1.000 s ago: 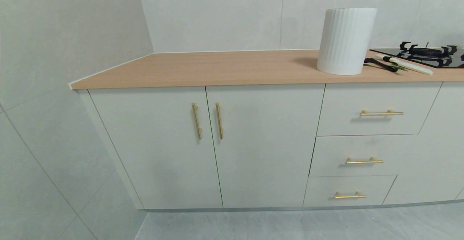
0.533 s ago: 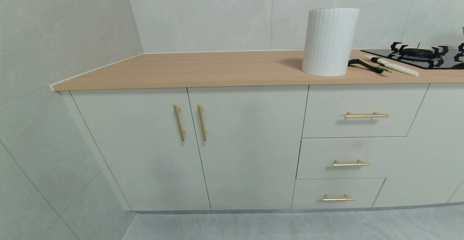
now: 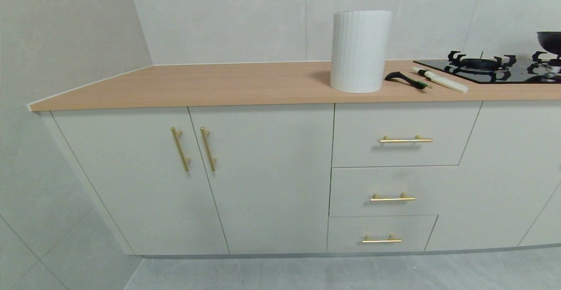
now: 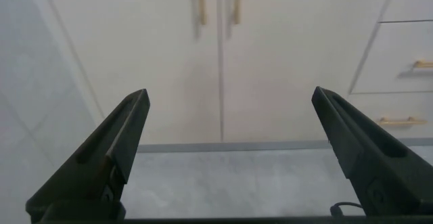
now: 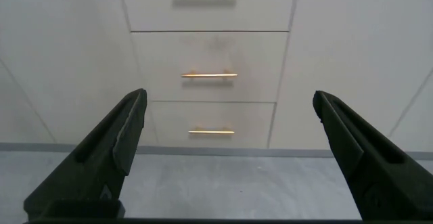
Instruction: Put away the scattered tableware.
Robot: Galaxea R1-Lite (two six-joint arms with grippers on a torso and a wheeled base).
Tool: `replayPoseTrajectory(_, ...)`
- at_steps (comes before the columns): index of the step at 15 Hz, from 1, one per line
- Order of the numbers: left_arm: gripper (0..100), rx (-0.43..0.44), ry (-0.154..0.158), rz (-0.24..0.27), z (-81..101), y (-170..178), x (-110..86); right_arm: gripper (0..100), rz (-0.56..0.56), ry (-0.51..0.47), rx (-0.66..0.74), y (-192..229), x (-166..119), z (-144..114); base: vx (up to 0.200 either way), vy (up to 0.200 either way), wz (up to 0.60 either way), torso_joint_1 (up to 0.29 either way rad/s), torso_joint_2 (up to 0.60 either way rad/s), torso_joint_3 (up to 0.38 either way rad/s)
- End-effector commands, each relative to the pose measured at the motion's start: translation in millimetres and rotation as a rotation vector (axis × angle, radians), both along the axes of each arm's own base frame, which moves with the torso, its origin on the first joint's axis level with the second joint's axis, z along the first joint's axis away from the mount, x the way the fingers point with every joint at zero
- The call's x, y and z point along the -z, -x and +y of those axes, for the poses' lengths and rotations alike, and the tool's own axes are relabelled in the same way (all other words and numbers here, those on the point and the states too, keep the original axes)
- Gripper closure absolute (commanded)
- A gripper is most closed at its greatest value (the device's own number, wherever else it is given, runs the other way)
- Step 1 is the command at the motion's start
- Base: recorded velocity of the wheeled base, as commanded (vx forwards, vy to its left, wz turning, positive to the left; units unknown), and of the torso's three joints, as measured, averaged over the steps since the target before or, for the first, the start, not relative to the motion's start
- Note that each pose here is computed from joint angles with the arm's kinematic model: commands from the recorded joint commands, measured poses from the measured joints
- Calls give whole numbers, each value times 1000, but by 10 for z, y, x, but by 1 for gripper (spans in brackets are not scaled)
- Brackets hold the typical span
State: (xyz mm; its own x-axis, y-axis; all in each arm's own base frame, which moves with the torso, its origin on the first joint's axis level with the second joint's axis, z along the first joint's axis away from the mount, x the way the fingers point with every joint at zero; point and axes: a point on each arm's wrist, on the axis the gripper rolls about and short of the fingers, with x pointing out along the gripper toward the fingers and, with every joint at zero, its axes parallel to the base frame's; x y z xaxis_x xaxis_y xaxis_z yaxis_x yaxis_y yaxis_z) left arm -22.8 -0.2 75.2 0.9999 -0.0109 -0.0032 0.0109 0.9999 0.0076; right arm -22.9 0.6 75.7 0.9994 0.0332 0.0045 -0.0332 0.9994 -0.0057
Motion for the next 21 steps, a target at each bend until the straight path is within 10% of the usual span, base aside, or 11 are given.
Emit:
replayPoseTrajectory(1,0,0,0,0,0,0,0,0,1,1,-1,-1,-1,0,0,0,0,0,0,0)
replayPoseTrajectory(21,0,0,0,0,0,0,0,0,1,-1,1,-1,-1,0,90,0,0,1,1,0)
